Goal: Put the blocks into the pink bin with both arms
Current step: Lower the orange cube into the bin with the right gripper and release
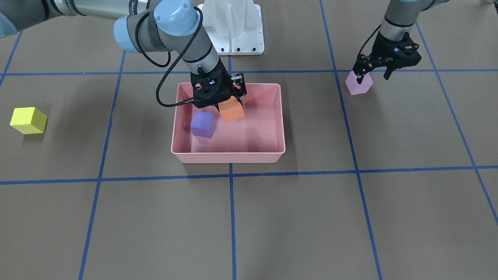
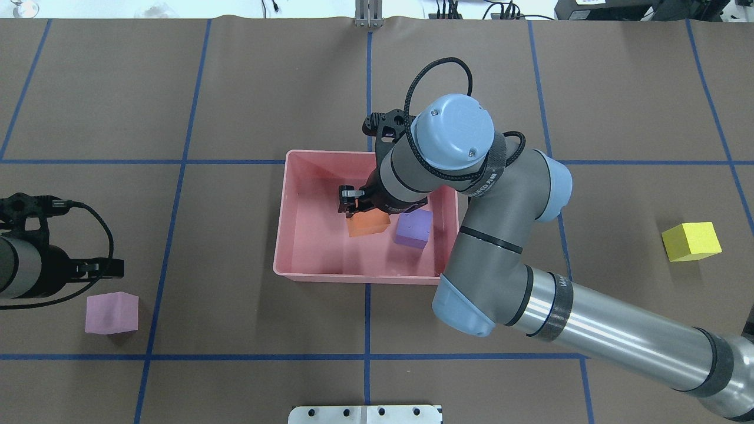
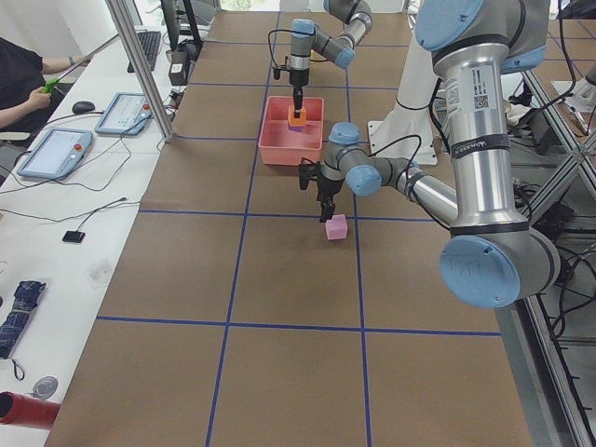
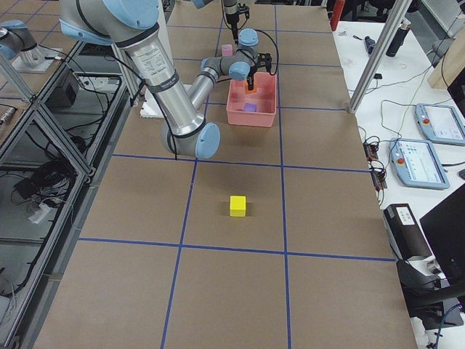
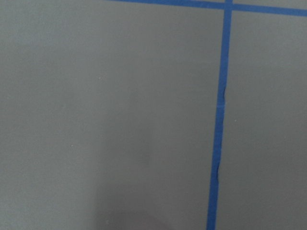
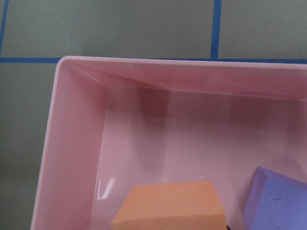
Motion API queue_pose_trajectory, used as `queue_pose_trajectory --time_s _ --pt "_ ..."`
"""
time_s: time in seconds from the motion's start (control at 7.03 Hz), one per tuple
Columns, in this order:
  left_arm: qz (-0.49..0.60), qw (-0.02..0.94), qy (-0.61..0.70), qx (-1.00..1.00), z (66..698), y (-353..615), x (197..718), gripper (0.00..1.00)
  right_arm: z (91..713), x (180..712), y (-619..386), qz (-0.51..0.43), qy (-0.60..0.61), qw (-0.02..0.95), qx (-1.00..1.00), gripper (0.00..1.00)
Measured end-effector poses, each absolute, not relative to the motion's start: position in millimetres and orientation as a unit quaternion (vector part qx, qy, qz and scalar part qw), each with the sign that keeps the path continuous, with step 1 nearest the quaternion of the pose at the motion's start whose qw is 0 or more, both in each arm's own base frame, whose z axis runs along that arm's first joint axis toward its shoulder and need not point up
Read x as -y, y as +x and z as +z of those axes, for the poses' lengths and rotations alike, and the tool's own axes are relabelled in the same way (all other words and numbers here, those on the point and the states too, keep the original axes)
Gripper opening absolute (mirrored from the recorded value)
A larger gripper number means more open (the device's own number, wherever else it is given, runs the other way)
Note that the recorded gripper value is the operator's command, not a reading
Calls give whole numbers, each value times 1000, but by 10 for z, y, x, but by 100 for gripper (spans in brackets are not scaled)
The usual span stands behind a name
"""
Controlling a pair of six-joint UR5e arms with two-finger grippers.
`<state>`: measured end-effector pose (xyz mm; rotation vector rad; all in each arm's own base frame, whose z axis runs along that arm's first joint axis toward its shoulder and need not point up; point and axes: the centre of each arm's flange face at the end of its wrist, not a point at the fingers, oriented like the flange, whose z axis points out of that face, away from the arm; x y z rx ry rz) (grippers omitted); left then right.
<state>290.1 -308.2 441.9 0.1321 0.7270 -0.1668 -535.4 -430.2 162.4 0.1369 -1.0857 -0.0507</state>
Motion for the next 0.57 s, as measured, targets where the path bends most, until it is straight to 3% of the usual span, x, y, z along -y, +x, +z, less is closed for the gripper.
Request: queue_pose_trajectory --time_s 0.57 --pt "-65 937 59 -338 4609 3219 2811 100 1666 4298 -5443 -25 68 854 515 0"
